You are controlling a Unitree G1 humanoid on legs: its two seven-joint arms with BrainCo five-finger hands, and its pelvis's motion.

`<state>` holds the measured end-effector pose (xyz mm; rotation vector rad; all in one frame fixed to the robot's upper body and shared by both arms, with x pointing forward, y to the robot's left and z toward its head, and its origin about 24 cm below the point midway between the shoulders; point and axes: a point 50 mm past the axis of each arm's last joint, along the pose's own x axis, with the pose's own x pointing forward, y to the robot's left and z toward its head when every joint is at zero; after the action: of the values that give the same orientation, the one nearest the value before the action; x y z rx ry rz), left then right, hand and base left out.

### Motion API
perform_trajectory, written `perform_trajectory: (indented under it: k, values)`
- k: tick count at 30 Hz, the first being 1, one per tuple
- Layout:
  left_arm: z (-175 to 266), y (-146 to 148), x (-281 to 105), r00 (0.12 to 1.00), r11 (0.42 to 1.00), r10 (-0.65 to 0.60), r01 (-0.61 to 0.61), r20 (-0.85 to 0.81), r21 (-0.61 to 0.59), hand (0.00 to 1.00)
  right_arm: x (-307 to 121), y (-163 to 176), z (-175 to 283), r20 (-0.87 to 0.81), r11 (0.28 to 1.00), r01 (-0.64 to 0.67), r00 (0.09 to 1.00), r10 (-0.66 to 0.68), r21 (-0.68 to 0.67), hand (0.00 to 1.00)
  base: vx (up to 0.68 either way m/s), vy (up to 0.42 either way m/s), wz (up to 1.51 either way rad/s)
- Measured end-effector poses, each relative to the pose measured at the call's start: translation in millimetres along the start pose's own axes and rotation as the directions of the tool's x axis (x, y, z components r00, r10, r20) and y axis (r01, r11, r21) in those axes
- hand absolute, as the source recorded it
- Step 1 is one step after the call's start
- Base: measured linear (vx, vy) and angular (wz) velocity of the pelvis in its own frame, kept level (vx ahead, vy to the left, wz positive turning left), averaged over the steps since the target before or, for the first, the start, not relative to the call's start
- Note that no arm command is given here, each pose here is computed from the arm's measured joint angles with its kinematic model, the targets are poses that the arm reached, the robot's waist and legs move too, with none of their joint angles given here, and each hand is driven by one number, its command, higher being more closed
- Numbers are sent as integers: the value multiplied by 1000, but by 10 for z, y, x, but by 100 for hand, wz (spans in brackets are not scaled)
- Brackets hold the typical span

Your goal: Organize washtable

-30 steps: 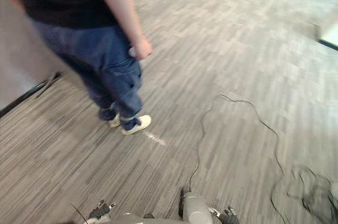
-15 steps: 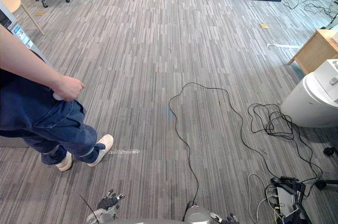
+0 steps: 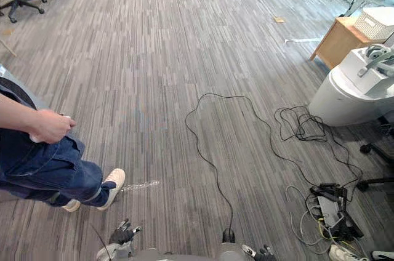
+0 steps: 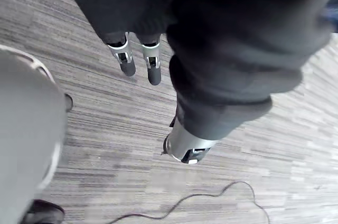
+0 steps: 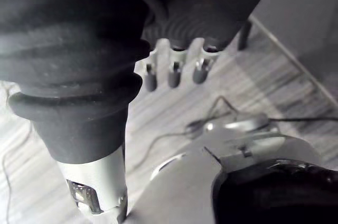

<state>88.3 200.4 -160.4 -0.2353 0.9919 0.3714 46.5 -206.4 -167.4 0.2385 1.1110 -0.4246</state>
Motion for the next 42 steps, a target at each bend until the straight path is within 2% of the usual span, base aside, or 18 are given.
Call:
perform_trajectory:
  k: [5,14,15,24,27,33,37,42]
  values:
    - [-96,36,-16,999,1000,11,-11,-43,2,0,-12,-4,-75,-28,999,5,1000,-4,40,0,-10,15,-5]
    - [-168,-3,-30,998,1000,4,-4,-70,2,0,-18,-47,-114,-52,1000,-4,999,5,9,0,-39,-40,0]
    - [-190,70,-34,996,1000,23,-22,-87,12,0,-20,-11,-149,-72,999,-26,997,23,-37,0,0,0,0]
    - [-179,68,-29,996,999,19,-17,-87,31,0,-23,-7,-167,-81,999,-26,996,23,-26,0,0,0,0]
    - [-161,52,-18,996,997,9,-3,-93,72,0,-24,-9,-172,-84,1000,-22,996,22,3,0,-24,-45,0]
    - [-101,18,9,997,998,1,4,-83,68,0,-19,-11,-163,-79,992,-14,997,24,123,0,-35,-47,-9]
    - [-49,16,25,998,998,0,5,-69,68,0,3,30,-125,-83,989,-21,996,34,148,0,-46,-18,-15]
    - [74,-82,63,999,995,-36,38,-32,94,0,54,105,131,17,973,-51,999,48,223,0,-81,11,-8]
